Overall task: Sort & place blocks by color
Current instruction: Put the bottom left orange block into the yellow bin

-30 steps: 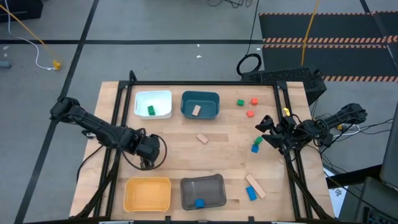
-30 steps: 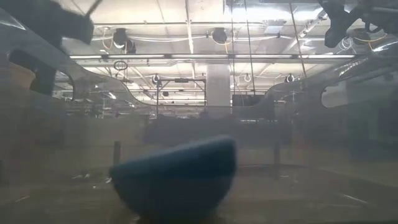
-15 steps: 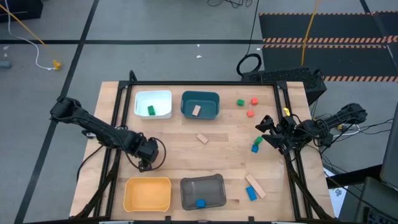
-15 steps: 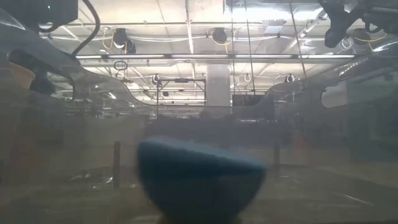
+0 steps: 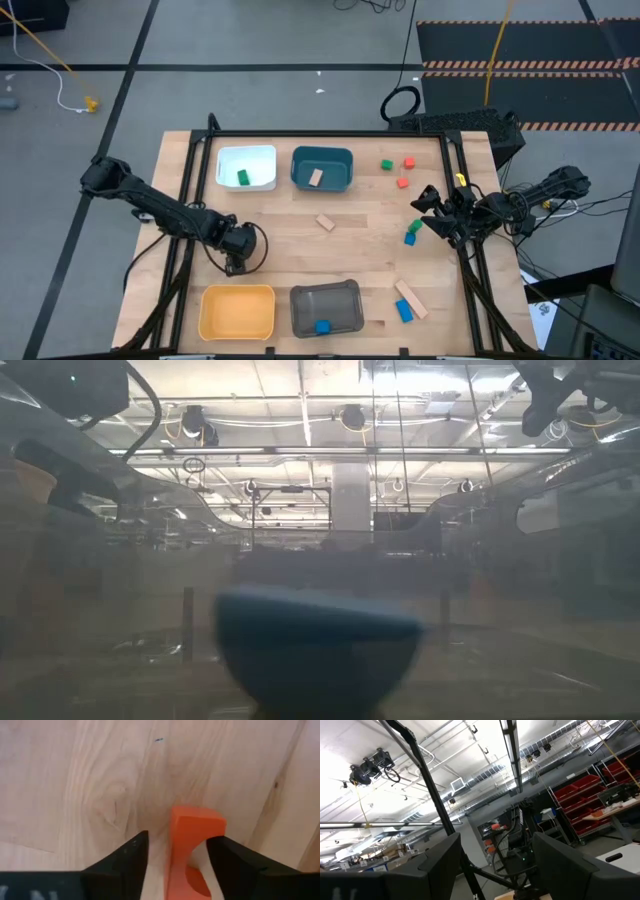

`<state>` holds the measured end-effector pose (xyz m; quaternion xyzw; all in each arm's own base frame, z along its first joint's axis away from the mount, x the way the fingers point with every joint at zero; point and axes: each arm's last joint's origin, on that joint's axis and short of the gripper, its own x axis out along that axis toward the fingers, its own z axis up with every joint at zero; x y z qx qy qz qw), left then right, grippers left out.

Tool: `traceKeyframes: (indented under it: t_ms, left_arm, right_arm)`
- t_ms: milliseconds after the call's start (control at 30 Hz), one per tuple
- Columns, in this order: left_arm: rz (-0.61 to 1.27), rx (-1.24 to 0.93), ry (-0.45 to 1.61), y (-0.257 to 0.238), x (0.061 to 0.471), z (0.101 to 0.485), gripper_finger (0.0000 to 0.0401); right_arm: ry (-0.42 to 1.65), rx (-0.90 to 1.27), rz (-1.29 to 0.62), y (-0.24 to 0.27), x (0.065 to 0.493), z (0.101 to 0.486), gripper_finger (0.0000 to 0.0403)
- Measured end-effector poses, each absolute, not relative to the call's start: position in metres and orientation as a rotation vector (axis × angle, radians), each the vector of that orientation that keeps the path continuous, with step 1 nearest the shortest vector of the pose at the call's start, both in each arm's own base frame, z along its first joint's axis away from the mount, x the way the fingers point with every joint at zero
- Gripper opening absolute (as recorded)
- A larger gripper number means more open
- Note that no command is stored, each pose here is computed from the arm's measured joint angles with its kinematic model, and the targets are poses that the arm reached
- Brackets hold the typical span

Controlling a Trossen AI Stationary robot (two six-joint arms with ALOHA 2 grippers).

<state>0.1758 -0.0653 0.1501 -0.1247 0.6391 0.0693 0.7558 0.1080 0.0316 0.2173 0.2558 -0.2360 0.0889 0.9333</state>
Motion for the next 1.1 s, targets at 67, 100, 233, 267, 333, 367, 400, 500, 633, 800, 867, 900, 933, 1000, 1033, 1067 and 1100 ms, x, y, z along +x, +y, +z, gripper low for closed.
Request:
traceKeyframes:
  t_ms: [67, 100, 233, 267, 333, 367, 400, 500, 633, 800, 867, 900, 933, 1000, 1033, 1067, 1100]
  left_arm:
    - [0.161, -0.271, 1.39, -0.064, 0.176, 0.15, 0.016]
    - [0.164, -0.266, 1.387, -0.063, 0.177, 0.15, 0.0145]
    - [0.161, -0.248, 1.385, -0.06, 0.178, 0.15, 0.0091]
    - [0.159, -0.245, 1.384, -0.059, 0.178, 0.15, 0.0081]
    - [0.162, -0.246, 1.382, -0.056, 0.179, 0.15, 0.0067]
    - [0.163, -0.246, 1.38, -0.055, 0.18, 0.15, 0.0063]
    - [0.162, -0.244, 1.378, -0.054, 0.18, 0.15, 0.0061]
    - [0.172, -0.254, 1.372, -0.05, 0.182, 0.15, 0.0063]
    - [0.184, -0.279, 1.355, -0.046, 0.184, 0.151, 0.0064]
    - [0.169, -0.33, 1.299, -0.04, 0.198, 0.164, 0.0063]
    - [0.158, -0.332, 1.256, -0.038, 0.207, 0.176, 0.0063]
    - [0.156, -0.332, 1.234, -0.037, 0.211, 0.182, 0.0063]
    - [0.158, -0.329, 1.209, -0.037, 0.215, 0.188, 0.0063]
    - [0.175, -0.321, 1.168, -0.036, 0.221, 0.198, 0.0063]
    - [0.178, -0.318, 1.16, -0.037, 0.222, 0.203, 0.0063]
    - [0.175, -0.315, 1.15, -0.038, 0.224, 0.208, 0.0063]
    - [0.166, -0.314, 1.137, -0.04, 0.226, 0.213, 0.0063]
  right_arm:
    - [-0.483, 0.523, 0.182, 0.032, 0.108, 0.217, 0.0242]
    - [-0.483, 0.523, 0.182, 0.032, 0.108, 0.217, 0.0242]
    - [-0.483, 0.523, 0.182, 0.032, 0.108, 0.217, 0.0242]
    - [-0.483, 0.523, 0.182, 0.032, 0.108, 0.217, 0.0242]
    - [-0.483, 0.523, 0.182, 0.032, 0.108, 0.217, 0.0242]
    - [-0.483, 0.524, 0.182, 0.032, 0.108, 0.217, 0.0242]
    - [-0.483, 0.524, 0.182, 0.032, 0.108, 0.217, 0.0242]
    - [-0.483, 0.523, 0.182, 0.032, 0.108, 0.217, 0.0242]
    - [-0.483, 0.524, 0.182, 0.032, 0.108, 0.217, 0.0242]
    - [-0.483, 0.523, 0.182, 0.032, 0.108, 0.217, 0.0242]
    - [-0.483, 0.523, 0.182, 0.032, 0.108, 0.217, 0.0242]
    - [-0.483, 0.523, 0.182, 0.032, 0.108, 0.217, 0.0242]
    - [-0.483, 0.523, 0.182, 0.032, 0.108, 0.217, 0.0242]
    - [-0.483, 0.523, 0.182, 0.032, 0.108, 0.217, 0.0242]
    - [-0.483, 0.523, 0.182, 0.032, 0.108, 0.217, 0.0242]
    - [-0.483, 0.523, 0.182, 0.032, 0.108, 0.217, 0.0242]
    - [-0.483, 0.524, 0.182, 0.032, 0.108, 0.217, 0.0242]
